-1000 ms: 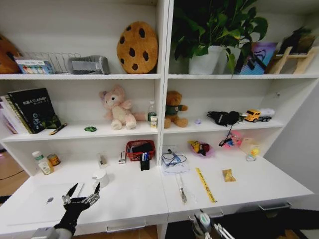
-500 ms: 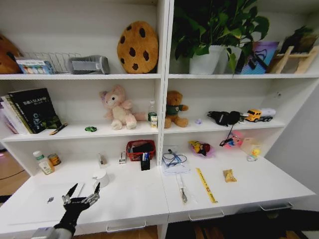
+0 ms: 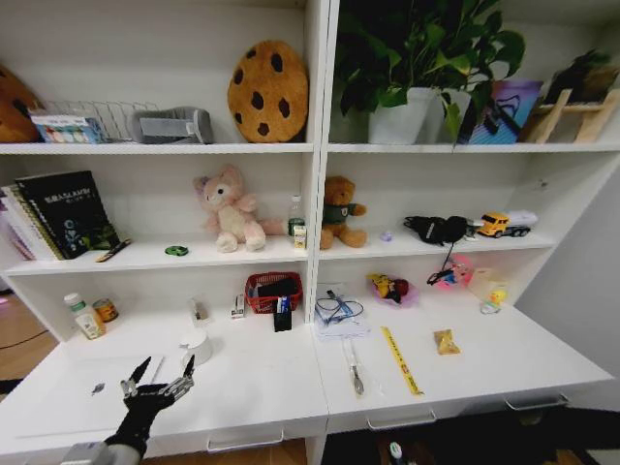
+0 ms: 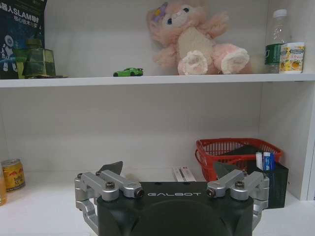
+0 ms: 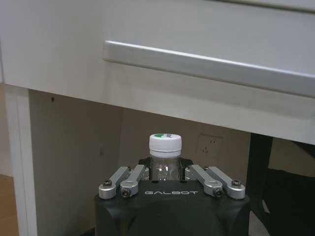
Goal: Organize the objects on the table.
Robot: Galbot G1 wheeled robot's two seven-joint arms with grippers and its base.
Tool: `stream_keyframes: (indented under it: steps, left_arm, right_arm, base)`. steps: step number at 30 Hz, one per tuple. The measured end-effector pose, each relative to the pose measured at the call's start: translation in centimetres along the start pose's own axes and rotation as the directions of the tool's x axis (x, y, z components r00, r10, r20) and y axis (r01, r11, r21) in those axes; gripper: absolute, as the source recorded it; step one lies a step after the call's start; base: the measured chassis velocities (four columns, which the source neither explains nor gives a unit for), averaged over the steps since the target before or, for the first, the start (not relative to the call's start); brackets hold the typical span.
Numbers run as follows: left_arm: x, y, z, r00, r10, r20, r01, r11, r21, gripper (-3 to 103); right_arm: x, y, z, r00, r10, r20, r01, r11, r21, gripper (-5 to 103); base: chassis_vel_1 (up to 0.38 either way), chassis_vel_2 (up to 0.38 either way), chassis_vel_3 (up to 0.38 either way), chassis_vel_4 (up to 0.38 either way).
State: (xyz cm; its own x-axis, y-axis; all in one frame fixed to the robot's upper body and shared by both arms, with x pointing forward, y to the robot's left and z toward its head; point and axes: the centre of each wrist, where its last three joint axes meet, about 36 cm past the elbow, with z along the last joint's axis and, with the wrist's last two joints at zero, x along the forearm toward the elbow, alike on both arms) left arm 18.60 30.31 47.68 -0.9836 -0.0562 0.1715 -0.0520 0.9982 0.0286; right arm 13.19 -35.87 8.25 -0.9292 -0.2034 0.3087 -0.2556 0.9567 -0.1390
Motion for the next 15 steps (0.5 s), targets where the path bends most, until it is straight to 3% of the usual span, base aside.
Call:
stream_keyframes:
  steps: [10, 15]
  left_arm:
    - [0.0, 0.0, 0.0, 1.0, 0.0, 0.0, 0.0, 1.0, 0.0, 100]
    - [0.0, 0.0, 0.0, 1.0, 0.0, 0.0, 0.0, 1.0, 0.0, 100]
  right_arm:
    - [-3.9, 2.0, 2.4, 0.998, -0.003, -0.068, -0.001, 0.999, -0.053, 27]
    - [-5.5, 2.3, 2.4, 0.998, -0.002, -0.069, -0.001, 0.999, -0.049, 27]
  base:
    - [0.0, 0.0, 0.0, 0.0]
    - [0.0, 0.0, 0.0, 0.0]
